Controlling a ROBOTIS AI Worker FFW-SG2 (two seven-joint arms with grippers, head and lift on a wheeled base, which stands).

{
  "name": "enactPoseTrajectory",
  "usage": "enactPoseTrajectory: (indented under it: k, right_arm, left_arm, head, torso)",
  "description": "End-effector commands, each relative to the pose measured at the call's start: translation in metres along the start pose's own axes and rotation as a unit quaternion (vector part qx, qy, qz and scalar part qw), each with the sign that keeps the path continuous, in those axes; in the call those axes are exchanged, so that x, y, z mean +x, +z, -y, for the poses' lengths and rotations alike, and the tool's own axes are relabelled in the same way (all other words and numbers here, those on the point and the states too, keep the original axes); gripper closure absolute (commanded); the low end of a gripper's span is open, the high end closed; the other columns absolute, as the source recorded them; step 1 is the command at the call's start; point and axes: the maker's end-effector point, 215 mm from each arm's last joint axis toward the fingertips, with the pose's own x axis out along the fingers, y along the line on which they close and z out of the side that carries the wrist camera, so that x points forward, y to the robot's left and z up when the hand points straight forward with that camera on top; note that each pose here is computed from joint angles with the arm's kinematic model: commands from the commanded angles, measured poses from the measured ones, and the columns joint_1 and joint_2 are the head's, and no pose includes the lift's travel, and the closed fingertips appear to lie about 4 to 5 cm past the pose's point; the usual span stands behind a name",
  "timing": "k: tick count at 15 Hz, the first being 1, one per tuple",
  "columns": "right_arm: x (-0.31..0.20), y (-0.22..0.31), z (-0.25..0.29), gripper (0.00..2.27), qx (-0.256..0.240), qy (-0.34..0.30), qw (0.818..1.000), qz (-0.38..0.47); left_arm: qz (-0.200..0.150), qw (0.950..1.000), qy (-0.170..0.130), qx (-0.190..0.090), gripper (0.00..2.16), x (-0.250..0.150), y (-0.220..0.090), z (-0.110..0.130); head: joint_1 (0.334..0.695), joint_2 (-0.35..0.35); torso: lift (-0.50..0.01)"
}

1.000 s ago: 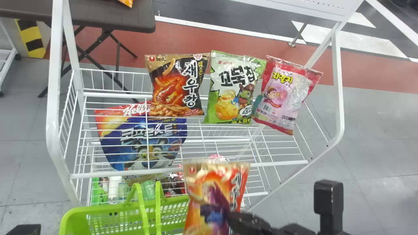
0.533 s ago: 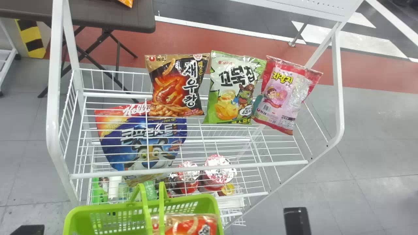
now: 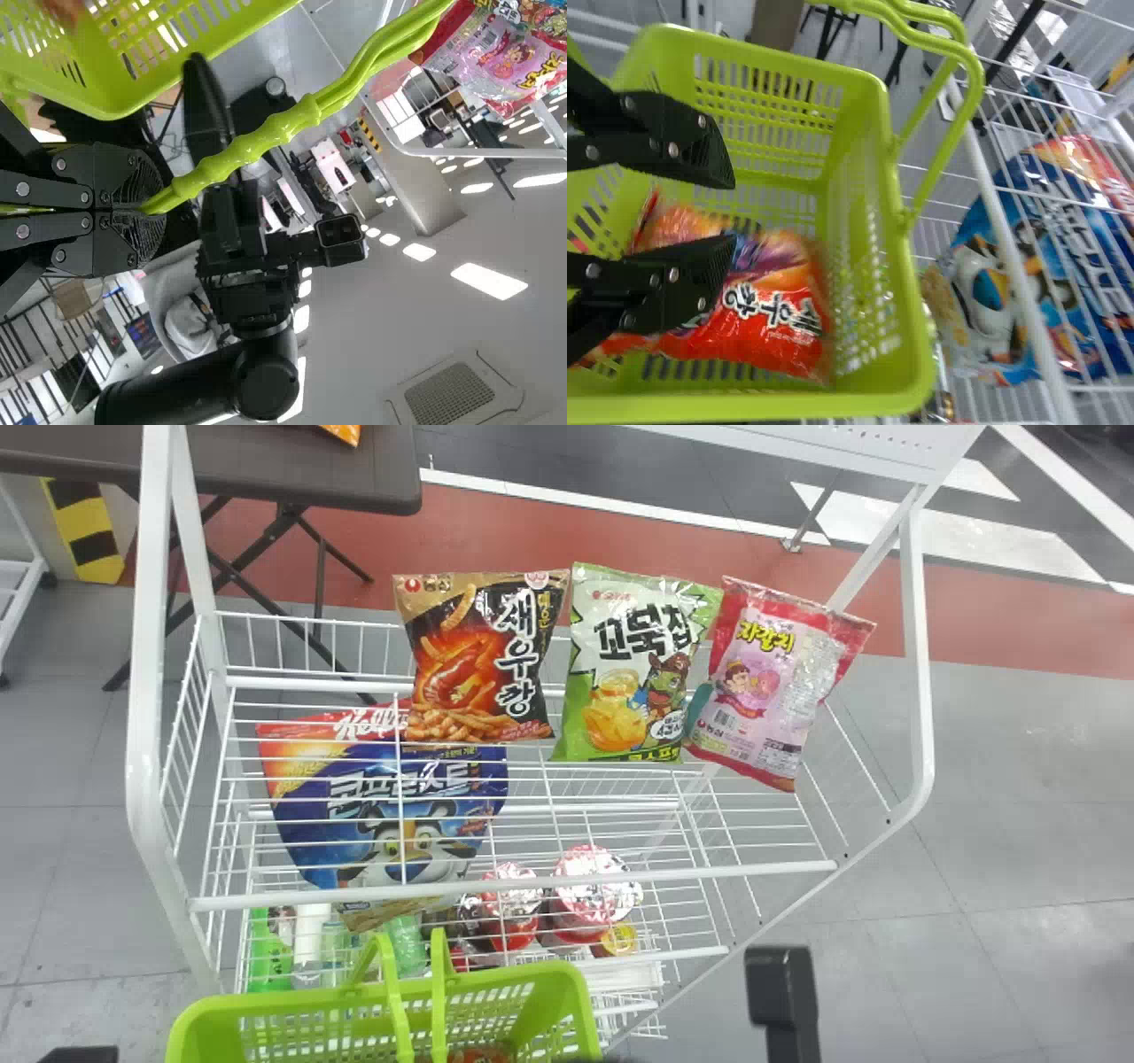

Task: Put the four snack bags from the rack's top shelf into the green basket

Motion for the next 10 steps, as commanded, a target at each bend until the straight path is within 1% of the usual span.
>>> enactPoseTrajectory:
  k: [1, 2, 3, 5, 7, 8, 10]
  right_arm:
    - [0.008, 0.104, 0.024, 0.06, -0.091, -0.048, 0.978, 0.179]
    - [0.015, 0.141, 0.03, 0.06, -0.124, -0.074, 0.961, 0.234]
    - [0.025, 0.169, 0.035, 0.06, -0.141, -0.095, 0.949, 0.267]
    - [0.045, 0.205, 0.04, 0.09, -0.154, -0.126, 0.932, 0.303]
    - [0.064, 0.241, 0.03, 0.09, -0.183, -0.152, 0.908, 0.344]
    - [0.078, 0.253, 0.026, 0.09, -0.195, -0.167, 0.9, 0.351]
    - [0.1, 0.27, 0.016, 0.09, -0.2, -0.167, 0.897, 0.356]
  left_arm:
    - [-0.006, 1.0, -0.003, 0.0, 2.1, 0.006, -0.003, 0.001]
    - [-0.008, 1.0, -0.003, 0.001, 2.1, 0.007, -0.004, 0.001]
    - [-0.01, 0.9999, -0.003, 0.001, 2.1, 0.008, -0.005, 0.002]
    - [-0.011, 0.9999, -0.004, 0.001, 2.08, 0.007, -0.006, 0.002]
    - [-0.013, 0.9999, -0.005, 0.0, 2.08, 0.006, -0.007, 0.002]
    - [-0.014, 0.9999, -0.004, 0.0, 2.08, 0.005, -0.007, 0.002]
    - [-0.016, 0.9999, -0.005, 0.002, 2.08, 0.006, -0.007, 0.002]
  head:
    - [0.695, -0.35]
    - [0.695, -0.35]
    - [0.695, -0.35]
    - [0.695, -0.35]
    - [0.695, -0.35]
    - [0.695, -0.35]
    - [0.695, -0.35]
  torso:
    - [0.0]
    - [0.0]
    - [0.0]
    - [0.0]
    - [0.0]
    - [0.0]
    - [0.0]
